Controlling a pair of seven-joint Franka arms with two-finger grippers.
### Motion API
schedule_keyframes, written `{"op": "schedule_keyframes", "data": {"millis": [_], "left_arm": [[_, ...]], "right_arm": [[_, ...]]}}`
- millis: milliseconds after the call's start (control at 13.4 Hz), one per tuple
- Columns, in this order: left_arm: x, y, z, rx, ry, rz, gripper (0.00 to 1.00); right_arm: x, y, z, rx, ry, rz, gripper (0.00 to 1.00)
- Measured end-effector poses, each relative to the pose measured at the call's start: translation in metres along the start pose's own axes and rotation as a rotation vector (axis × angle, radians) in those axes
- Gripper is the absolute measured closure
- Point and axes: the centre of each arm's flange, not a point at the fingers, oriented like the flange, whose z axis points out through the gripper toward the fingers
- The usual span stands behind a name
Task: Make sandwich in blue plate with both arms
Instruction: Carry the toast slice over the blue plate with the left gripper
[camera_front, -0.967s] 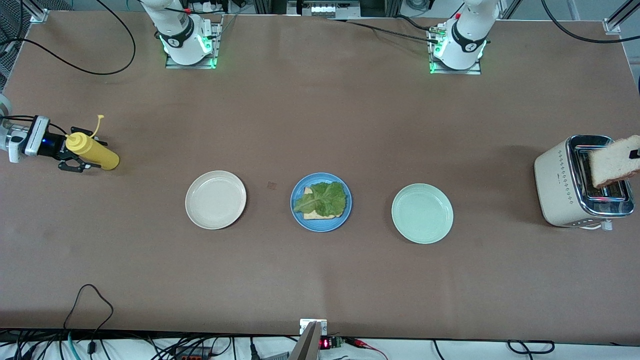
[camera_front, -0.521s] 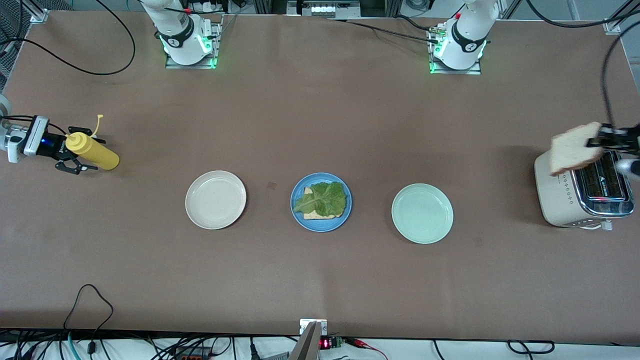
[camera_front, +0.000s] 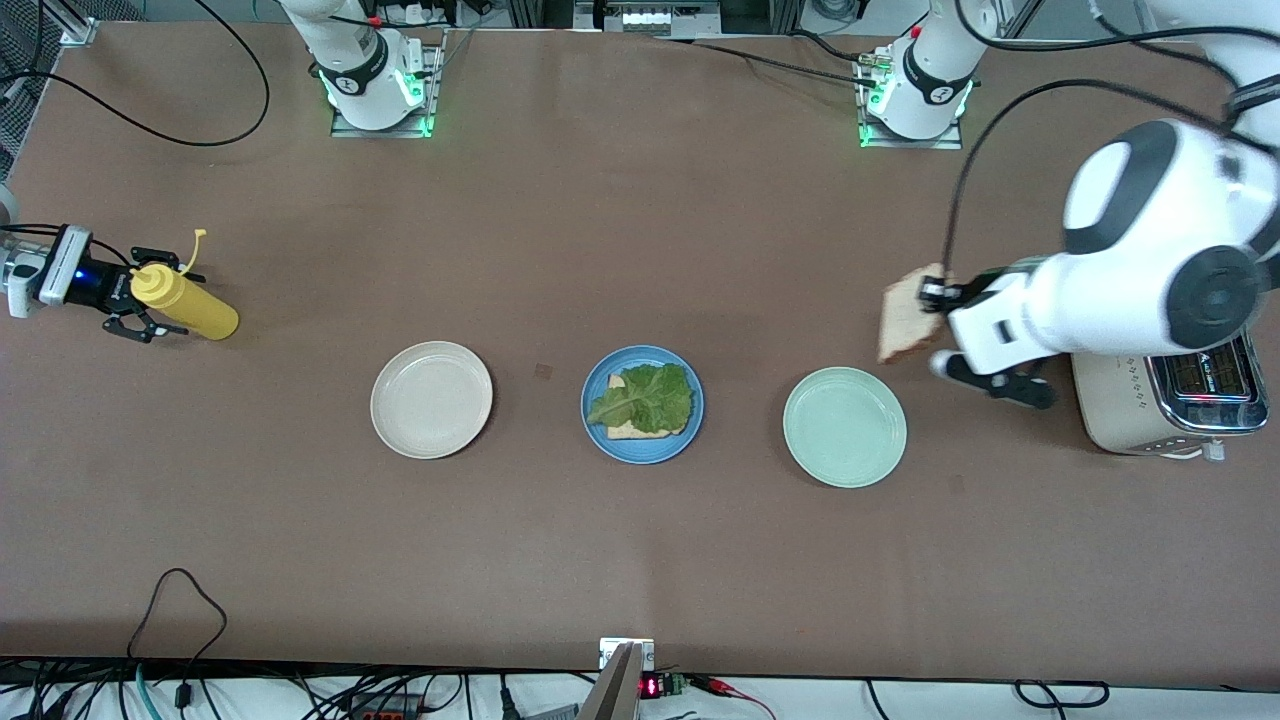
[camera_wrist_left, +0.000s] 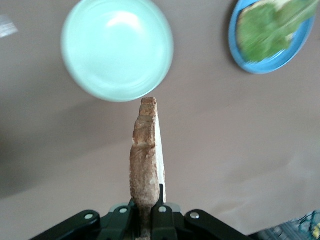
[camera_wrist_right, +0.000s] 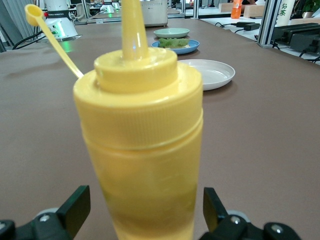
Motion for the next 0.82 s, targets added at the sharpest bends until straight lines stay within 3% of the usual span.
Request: {"op": "schedule_keyframes", "data": {"millis": [298, 595, 818], "left_arm": [[0.037, 0.1, 0.059, -0.017, 0.079, -0.051, 0.9], [0.071, 0.147, 0.119, -0.072, 0.148, -0.178, 0.9], [0.089, 0.178, 0.146, -0.214, 0.205, -0.245, 0.9]], "right_arm": [[-0.003, -0.002, -0.019, -0.026, -0.022, 0.002, 0.0], [-0.01, -0.015, -0.041, -0.048, -0.026, 0.017, 0.0], [-0.011, -0.019, -0.052, -0.063, -0.027, 0.019, 0.0]]}}
